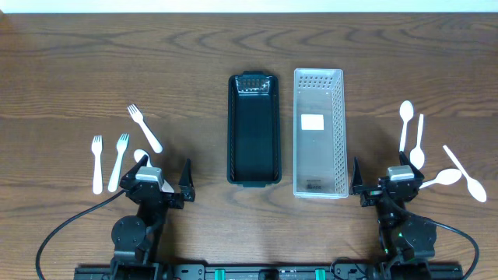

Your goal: Pack container

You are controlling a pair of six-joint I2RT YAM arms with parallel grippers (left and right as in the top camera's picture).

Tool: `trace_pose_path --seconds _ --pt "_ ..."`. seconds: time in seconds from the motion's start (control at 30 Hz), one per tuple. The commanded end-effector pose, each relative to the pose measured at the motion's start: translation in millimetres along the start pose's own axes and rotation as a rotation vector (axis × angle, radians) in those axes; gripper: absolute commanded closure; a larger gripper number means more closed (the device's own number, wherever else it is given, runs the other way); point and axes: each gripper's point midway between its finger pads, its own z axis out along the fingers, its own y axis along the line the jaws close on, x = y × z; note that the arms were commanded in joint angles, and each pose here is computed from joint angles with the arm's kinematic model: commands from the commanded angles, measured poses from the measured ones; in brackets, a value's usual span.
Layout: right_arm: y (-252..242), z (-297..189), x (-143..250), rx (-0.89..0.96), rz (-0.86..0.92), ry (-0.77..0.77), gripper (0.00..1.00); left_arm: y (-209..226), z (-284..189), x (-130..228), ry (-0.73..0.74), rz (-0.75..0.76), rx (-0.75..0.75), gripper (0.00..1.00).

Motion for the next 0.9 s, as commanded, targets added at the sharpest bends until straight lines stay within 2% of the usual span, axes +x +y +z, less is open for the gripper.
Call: trace_pose_path --seconds 0.0,0.87 --pt "3.6 -0.2 0.7 -0.015 -0.011 -0.001 0.01 -2.6 0.7 14.6 0.045 0.006 0.021 0.02" --pt "3.6 -0.2 0.7 -0.015 -0.011 -0.001 0.01 -2.6 0.7 14.6 0.045 0.006 0.021 0.02"
